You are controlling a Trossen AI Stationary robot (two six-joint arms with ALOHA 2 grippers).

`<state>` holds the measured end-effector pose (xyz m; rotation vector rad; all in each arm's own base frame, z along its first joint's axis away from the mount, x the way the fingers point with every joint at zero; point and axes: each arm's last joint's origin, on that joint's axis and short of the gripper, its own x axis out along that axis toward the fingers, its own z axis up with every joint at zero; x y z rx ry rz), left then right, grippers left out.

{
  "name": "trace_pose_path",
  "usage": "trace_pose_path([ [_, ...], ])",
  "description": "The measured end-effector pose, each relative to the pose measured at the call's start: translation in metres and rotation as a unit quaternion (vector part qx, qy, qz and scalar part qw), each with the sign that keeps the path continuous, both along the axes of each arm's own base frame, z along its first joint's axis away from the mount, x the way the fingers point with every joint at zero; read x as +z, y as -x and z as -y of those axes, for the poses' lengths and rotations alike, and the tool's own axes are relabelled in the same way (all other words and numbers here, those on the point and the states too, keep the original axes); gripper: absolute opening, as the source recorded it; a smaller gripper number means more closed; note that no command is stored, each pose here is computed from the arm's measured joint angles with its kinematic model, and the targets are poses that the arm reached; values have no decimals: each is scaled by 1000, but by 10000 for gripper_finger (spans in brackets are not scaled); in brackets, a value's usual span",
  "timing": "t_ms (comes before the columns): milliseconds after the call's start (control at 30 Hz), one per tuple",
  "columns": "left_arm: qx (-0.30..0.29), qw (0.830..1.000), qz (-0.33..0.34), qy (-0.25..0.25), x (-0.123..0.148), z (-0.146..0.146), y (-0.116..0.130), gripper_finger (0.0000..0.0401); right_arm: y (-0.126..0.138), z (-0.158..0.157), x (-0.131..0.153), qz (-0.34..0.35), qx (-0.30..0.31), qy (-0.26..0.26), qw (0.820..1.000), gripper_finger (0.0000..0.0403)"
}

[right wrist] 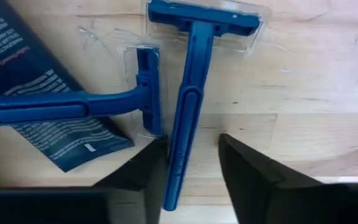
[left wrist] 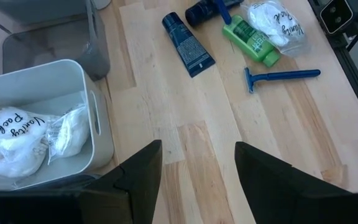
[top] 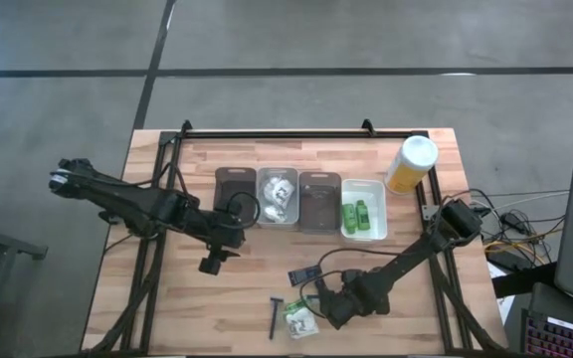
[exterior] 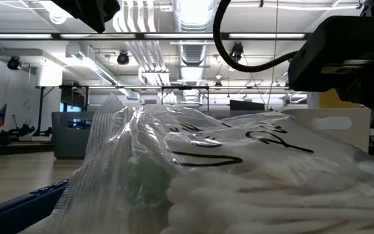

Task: Pick & Place Travel size toiletries
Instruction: Put the blue razor into the right black bin

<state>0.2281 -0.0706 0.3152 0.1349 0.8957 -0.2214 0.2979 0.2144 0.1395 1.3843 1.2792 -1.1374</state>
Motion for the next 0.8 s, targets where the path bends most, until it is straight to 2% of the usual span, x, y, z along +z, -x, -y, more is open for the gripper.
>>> trace_pose_path([
  [333,0,1000,0,0,0,0,0,206,-1,0,13,30,21,-13,999,24],
  [500,0,1000,0,0,0,0,0,206,7,1,32,42,26,-17,999,24],
  [633,4,1000,-13,-5,-1,-1,2,206,18,6,50,44,33,3,998,24],
  [800,67,996,-46,-22,-4,-6,11,206,25,22,79,92,38,45,994,24],
])
